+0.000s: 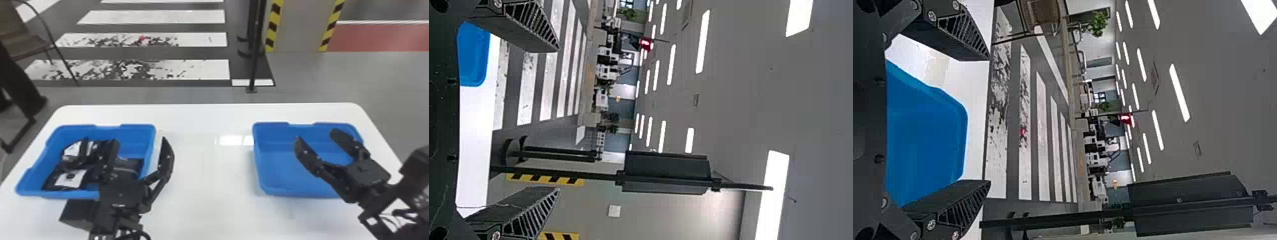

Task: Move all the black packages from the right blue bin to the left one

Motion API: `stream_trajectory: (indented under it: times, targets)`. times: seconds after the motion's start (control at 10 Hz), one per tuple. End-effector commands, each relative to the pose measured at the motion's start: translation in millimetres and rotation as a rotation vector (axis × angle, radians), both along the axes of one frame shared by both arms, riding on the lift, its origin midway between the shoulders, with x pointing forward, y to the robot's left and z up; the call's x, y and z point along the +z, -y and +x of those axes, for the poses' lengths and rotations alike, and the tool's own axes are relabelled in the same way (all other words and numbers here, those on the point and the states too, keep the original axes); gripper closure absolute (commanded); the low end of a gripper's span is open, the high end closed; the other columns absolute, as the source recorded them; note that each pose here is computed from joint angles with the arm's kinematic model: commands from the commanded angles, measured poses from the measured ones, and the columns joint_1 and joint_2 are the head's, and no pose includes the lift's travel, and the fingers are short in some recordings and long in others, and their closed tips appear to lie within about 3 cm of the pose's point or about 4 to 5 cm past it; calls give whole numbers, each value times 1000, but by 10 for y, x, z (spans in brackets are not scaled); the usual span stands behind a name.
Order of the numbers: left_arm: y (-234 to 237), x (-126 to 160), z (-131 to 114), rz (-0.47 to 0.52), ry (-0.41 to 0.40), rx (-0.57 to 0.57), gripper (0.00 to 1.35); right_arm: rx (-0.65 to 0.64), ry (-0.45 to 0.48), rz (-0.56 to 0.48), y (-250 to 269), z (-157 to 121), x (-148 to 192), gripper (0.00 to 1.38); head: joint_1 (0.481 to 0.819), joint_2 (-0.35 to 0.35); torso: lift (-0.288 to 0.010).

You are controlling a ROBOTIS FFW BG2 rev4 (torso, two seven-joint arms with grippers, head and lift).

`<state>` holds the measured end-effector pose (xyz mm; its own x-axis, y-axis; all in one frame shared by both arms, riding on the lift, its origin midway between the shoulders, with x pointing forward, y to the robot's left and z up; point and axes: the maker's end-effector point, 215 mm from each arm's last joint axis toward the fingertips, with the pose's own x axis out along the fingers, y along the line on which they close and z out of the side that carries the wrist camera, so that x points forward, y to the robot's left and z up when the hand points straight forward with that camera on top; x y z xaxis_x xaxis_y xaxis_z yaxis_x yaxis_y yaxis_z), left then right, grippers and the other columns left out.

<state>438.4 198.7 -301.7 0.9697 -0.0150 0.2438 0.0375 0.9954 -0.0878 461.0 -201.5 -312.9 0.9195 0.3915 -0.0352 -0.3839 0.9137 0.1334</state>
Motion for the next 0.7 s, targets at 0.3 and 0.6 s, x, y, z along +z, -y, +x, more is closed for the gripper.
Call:
stream_trajectory:
  times: [0.3, 0.6]
  targets:
    - [64, -268, 45, 33, -139, -14, 48, -17, -35, -28, 14, -63, -112, 163, 695, -12, -154]
    - [41, -230, 34, 20, -127, -11, 47, -19, -33, -27, 11, -74, -89, 163, 695, -12, -154]
